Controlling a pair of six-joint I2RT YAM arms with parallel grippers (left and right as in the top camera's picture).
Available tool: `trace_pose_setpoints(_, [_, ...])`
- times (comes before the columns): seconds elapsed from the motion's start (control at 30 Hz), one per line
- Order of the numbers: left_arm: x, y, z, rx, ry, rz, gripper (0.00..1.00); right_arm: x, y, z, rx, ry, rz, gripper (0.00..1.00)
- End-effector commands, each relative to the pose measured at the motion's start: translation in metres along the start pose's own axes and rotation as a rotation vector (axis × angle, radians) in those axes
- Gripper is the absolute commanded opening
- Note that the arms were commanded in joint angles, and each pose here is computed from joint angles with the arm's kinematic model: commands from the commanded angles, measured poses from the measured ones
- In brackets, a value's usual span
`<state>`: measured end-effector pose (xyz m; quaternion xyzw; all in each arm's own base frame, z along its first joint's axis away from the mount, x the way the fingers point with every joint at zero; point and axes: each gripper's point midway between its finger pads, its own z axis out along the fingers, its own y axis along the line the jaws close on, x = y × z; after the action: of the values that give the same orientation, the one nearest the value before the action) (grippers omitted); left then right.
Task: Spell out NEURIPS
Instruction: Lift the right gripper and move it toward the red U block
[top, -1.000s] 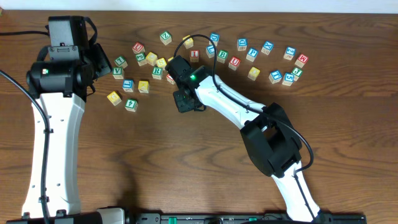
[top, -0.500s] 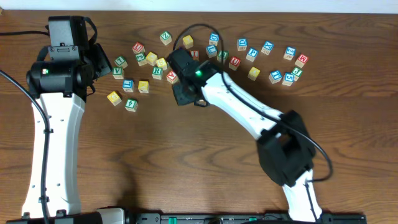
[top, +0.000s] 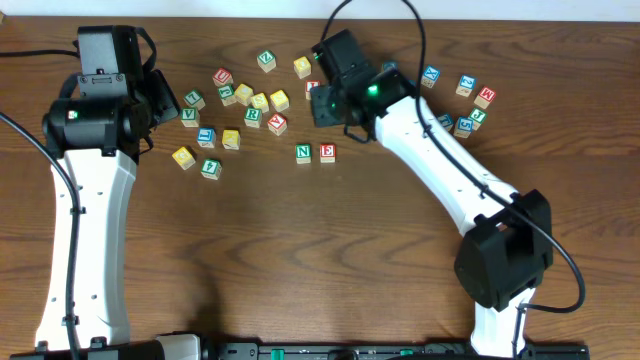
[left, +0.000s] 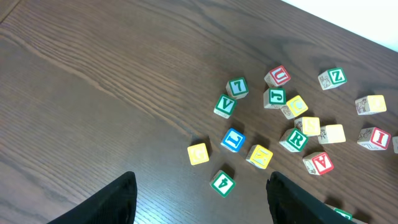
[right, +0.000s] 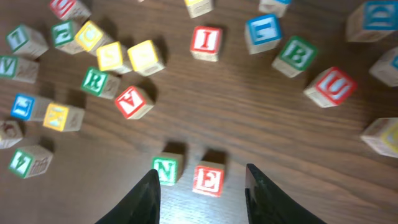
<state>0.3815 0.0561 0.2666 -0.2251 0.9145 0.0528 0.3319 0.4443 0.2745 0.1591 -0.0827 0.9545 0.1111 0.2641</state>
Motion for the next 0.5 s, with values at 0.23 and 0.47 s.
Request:
trace_pose_setpoints(0.23, [0.007,0.004,0.008,-0.025,0.024,-0.005,0.66,-0.049,-0.037,-0.025,0.012,-0.122,0.091,0.4])
trace_pose_setpoints(0.47, [0.007,0.004,0.008,-0.025,0.024,-0.005,0.66,-0.06,-0.063,-0.011,0.04,-0.148,0.191,0.45])
